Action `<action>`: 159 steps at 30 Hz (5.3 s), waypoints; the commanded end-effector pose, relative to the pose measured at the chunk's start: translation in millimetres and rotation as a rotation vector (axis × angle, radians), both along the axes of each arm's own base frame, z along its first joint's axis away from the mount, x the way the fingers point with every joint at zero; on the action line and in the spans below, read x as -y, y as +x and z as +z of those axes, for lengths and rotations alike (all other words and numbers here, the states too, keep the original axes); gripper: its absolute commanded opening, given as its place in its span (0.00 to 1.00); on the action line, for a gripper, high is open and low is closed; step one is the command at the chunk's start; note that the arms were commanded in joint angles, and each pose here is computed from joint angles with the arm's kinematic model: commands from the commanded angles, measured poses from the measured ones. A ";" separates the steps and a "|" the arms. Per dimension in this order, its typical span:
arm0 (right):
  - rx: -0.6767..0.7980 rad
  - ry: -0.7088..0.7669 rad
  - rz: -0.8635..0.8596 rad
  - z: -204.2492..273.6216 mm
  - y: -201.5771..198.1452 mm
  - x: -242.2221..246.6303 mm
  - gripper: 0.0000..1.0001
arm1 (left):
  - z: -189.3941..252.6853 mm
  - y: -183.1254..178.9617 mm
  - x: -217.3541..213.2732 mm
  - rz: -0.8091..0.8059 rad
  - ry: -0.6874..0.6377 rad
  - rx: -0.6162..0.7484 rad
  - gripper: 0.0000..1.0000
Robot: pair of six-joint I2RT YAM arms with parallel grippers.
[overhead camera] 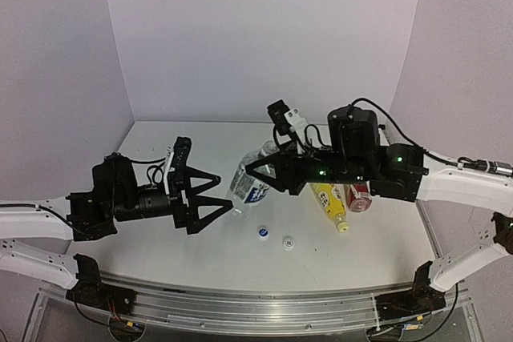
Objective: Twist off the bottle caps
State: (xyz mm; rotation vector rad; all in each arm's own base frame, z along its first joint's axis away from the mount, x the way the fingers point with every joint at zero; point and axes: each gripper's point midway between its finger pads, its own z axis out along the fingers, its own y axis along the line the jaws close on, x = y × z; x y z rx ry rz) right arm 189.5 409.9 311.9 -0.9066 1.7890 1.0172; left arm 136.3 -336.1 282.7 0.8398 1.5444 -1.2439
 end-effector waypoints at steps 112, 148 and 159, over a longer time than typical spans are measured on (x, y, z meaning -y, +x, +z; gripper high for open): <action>-0.423 -0.991 -0.743 -272.4 165.0 216.4 0.76 | -64.7 64.2 -31.0 0.457 0.138 -0.305 1.00; -0.641 -0.065 0.279 -51.0 3.9 10.6 0.45 | 19.4 61.9 39.7 0.210 -0.202 -0.411 1.00; -0.554 -0.054 0.443 -36.0 -30.2 -3.9 0.45 | 39.6 59.4 37.6 0.167 -0.349 -0.473 0.94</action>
